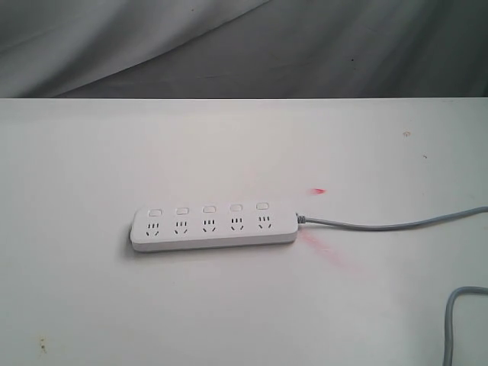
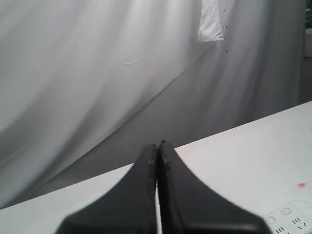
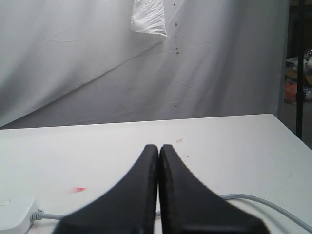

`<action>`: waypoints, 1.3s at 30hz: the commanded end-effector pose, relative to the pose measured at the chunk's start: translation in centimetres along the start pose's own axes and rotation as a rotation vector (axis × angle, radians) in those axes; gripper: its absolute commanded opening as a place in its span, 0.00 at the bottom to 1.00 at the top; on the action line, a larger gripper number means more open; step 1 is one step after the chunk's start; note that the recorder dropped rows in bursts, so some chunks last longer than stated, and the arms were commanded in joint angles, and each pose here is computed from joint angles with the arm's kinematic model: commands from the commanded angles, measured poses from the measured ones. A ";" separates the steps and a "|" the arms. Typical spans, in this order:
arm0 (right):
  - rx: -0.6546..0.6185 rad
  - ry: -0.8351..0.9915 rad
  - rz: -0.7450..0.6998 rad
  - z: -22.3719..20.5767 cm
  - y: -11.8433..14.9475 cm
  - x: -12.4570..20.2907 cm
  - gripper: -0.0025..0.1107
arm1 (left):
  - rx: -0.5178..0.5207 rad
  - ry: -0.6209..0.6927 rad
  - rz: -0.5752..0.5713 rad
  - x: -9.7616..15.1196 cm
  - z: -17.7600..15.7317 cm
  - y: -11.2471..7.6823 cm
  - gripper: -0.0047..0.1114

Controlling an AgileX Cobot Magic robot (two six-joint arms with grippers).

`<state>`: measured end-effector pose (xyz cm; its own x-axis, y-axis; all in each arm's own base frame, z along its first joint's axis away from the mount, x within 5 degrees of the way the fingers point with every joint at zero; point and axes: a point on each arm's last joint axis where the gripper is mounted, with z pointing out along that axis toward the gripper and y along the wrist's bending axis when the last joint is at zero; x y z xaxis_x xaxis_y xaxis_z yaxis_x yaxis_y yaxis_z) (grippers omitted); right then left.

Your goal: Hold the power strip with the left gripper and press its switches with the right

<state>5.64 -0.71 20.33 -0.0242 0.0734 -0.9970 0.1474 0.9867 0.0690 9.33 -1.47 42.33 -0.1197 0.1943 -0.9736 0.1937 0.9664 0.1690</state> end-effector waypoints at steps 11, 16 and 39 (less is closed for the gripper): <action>0.008 -0.003 0.003 0.0 -0.1 0.1 0.02 | -0.239 -0.171 0.029 6.4 -4.0 -0.7 0.05; 0.008 -0.003 0.003 0.0 -0.1 0.1 0.02 | -0.204 -0.251 -0.120 12.5 -2.2 -1.5 0.05; 0.008 -0.003 0.003 0.0 -0.1 0.1 0.02 | -0.128 0.057 -0.164 23.6 -0.3 -3.7 0.05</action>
<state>5.64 -0.71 20.33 -0.0242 0.0734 -0.9970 0.1474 0.9867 0.0690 5.48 -0.40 18.85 -0.1950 0.0494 -0.9796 0.0395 0.9983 0.0425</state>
